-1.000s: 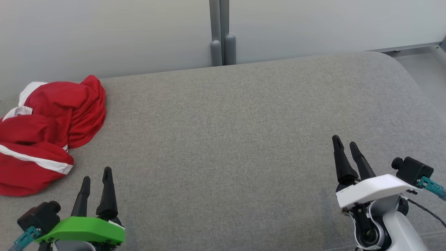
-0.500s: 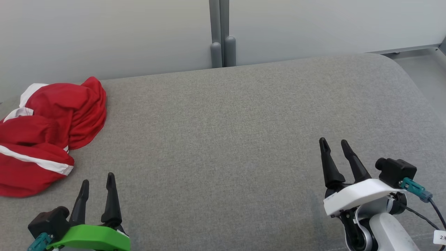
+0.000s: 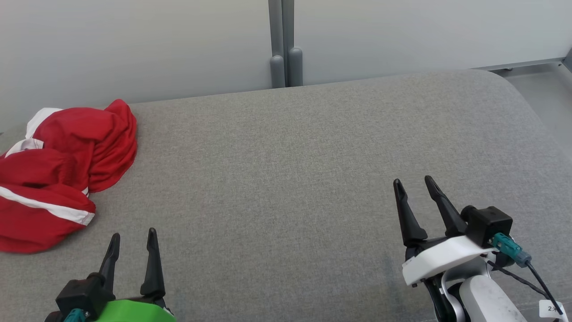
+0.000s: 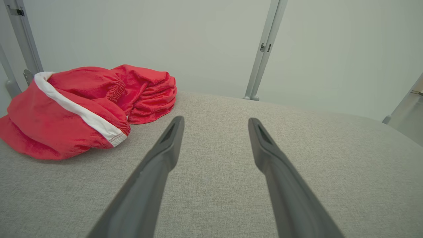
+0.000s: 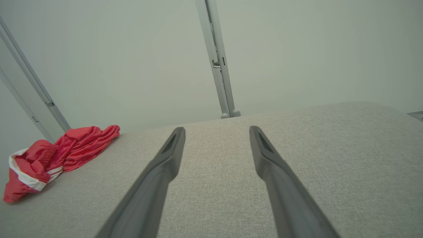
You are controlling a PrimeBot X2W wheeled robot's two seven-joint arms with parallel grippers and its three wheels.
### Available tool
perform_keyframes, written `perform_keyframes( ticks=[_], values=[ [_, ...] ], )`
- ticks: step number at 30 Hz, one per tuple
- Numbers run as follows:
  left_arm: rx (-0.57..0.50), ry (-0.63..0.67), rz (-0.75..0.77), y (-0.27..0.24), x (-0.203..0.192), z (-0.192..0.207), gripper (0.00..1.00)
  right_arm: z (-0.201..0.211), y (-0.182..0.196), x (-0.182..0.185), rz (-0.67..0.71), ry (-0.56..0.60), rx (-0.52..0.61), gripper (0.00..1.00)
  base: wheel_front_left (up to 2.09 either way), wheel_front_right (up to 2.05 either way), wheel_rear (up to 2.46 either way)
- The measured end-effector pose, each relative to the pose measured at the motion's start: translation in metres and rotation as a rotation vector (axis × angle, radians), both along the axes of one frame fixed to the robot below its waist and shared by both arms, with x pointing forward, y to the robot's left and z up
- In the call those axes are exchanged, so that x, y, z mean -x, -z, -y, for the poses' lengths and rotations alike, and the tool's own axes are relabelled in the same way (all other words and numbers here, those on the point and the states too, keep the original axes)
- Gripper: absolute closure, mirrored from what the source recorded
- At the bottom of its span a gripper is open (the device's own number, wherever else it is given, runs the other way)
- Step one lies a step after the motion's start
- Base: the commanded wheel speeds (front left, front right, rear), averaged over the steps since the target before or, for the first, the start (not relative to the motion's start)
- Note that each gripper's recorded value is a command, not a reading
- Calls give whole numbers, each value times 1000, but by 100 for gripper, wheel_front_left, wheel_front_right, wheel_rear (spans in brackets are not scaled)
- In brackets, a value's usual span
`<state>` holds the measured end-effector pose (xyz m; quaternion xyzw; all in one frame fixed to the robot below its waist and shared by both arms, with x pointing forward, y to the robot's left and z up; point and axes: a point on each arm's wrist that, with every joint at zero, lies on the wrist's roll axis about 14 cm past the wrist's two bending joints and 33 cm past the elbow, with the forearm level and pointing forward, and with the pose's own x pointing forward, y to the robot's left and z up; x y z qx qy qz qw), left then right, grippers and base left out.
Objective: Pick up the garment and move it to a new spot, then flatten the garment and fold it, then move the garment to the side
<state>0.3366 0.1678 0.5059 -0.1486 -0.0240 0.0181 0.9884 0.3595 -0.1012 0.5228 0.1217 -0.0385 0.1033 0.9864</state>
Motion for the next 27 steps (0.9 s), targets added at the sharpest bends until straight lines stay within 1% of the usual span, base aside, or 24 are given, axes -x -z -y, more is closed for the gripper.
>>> perform_keyframes(
  ticks=[10,27],
  values=[
    [-93,8,40,-6,2,2,0,-13,-5,4,65,-40,117,0,0,0,0],
    [-96,9,22,0,4,2,0,-13,-3,4,61,-45,119,0,0,0,0]
  ],
)
